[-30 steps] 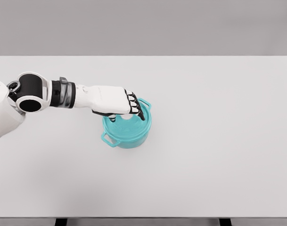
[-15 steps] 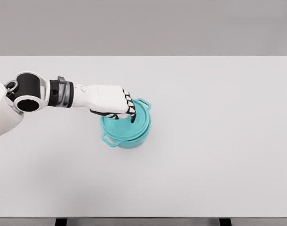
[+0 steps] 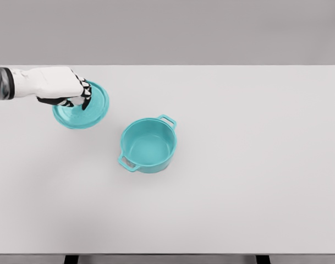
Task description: Open the lid of the pot with left arm
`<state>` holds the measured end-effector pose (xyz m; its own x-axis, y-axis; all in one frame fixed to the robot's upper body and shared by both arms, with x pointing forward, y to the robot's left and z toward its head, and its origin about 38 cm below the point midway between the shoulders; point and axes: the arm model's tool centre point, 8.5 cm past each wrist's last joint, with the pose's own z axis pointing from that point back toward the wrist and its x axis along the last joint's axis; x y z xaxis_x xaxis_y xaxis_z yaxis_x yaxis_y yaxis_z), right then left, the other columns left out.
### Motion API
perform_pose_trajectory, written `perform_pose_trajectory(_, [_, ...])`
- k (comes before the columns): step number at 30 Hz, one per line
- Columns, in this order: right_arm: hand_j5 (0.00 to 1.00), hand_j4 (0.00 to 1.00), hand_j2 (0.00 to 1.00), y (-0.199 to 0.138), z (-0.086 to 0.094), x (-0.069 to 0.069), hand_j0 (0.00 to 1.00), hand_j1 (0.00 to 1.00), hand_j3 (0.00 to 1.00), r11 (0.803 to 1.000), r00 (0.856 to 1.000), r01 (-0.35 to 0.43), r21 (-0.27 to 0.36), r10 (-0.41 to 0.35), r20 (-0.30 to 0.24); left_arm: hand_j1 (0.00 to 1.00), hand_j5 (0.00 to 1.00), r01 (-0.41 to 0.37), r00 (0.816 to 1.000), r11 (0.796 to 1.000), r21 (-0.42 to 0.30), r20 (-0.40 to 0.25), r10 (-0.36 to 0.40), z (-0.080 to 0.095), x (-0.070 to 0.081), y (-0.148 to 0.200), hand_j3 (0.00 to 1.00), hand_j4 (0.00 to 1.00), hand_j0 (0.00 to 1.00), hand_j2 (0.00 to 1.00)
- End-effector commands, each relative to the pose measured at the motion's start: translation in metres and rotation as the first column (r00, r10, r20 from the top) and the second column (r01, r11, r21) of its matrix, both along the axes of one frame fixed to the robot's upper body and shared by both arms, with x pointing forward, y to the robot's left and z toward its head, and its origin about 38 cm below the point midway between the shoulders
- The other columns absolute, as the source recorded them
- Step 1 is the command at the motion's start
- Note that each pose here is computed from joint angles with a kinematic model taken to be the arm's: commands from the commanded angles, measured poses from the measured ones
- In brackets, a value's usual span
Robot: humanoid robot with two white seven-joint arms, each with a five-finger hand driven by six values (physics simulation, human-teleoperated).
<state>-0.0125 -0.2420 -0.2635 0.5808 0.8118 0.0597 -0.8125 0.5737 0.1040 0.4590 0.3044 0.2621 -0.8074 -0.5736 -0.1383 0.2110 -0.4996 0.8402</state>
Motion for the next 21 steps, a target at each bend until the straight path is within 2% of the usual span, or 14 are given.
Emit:
perform_pose_trajectory(1, [1.0,1.0,1.0,0.0,0.0,0.0,1.0,1.0,1.0,1.0,1.0,0.0,0.0,0.0,0.0,0.42,0.42,-0.103,0.995,0.994,0.039,-0.001,0.103,-0.006,0.012,0.032,0.42,0.42,0.42,0.42])
perform_pose_trajectory(4, [1.0,1.0,1.0,0.0,0.0,-0.001,1.0,1.0,1.0,1.0,1.0,0.0,0.0,0.0,-0.002,0.62,0.62,-0.132,0.99,0.991,0.029,-0.037,0.133,-0.02,0.019,0.034,0.62,0.62,0.62,0.62])
perform_pose_trajectory(5, [1.0,1.0,1.0,0.0,0.0,-0.001,1.0,1.0,1.0,1.0,1.0,0.0,0.0,0.0,-0.002,0.9,0.9,-0.137,0.989,0.99,0.024,-0.047,0.138,-0.024,0.021,0.033,0.9,0.9,0.9,0.9])
perform_pose_trajectory(6, [1.0,1.0,1.0,0.0,0.0,-0.001,1.0,1.0,1.0,1.0,1.0,0.0,0.0,0.0,-0.002,1.0,1.0,-0.145,0.988,0.989,0.021,-0.054,0.145,-0.027,0.022,0.034,1.0,1.0,1.0,1.0])
perform_pose_trajectory(11, [1.0,1.0,1.0,0.0,0.0,-0.001,1.0,1.0,1.0,1.0,1.0,0.0,0.0,0.0,-0.002,1.0,1.0,-0.147,0.987,0.989,0.016,-0.065,0.148,-0.03,0.023,0.034,1.0,1.0,1.0,1.0])
perform_pose_trajectory(12, [1.0,1.0,1.0,0.0,0.0,-0.001,1.0,1.0,1.0,1.0,1.0,0.0,0.0,0.0,-0.002,1.0,1.0,-0.172,0.982,0.985,0.011,-0.079,0.173,-0.033,0.025,0.042,1.0,1.0,1.0,1.0])
perform_pose_trajectory(14, [1.0,1.0,1.0,0.0,0.0,-0.001,1.0,1.0,1.0,1.0,1.0,0.0,0.0,0.0,-0.002,1.0,1.0,-0.298,0.944,0.954,-0.006,-0.15,0.294,-0.05,0.03,0.081,1.0,1.0,1.0,1.0])
perform_pose_trajectory(15, [1.0,1.0,1.0,0.0,0.0,-0.001,1.0,1.0,1.0,1.0,1.0,0.0,0.0,0.0,-0.002,1.0,1.0,-0.387,0.908,0.921,-0.052,-0.197,0.371,-0.056,0.031,0.107,1.0,1.0,1.0,1.0])
perform_pose_trajectory(16, [1.0,1.0,1.0,0.0,0.0,-0.001,1.0,1.0,1.0,1.0,1.0,0.0,0.0,0.0,-0.002,1.0,1.0,-0.424,0.89,0.903,-0.071,-0.215,0.401,-0.057,0.031,0.118,1.0,1.0,1.0,1.0])
perform_pose_trajectory(17, [1.0,1.0,1.0,0.0,0.0,-0.001,1.0,1.0,1.0,1.0,1.0,0.0,0.0,0.0,-0.002,1.0,1.0,-0.501,0.85,0.86,-0.096,-0.242,0.468,-0.059,0.03,0.144,1.0,1.0,1.0,1.0])
perform_pose_trajectory(18, [1.0,1.0,1.0,0.0,0.0,0.0,1.0,1.0,1.0,1.0,1.0,0.0,0.0,0.0,0.0,1.0,1.0,-0.539,0.829,0.835,-0.113,-0.243,0.503,-0.056,0.029,0.158,1.0,1.0,1.0,1.0])
perform_pose_trajectory(21, [1.0,1.0,1.0,0.0,0.0,0.0,1.0,1.0,1.0,1.0,1.0,0.0,0.0,0.0,0.0,1.0,1.0,-0.551,0.821,0.826,-0.114,-0.25,0.513,-0.059,0.028,0.162,1.0,1.0,1.0,1.0])
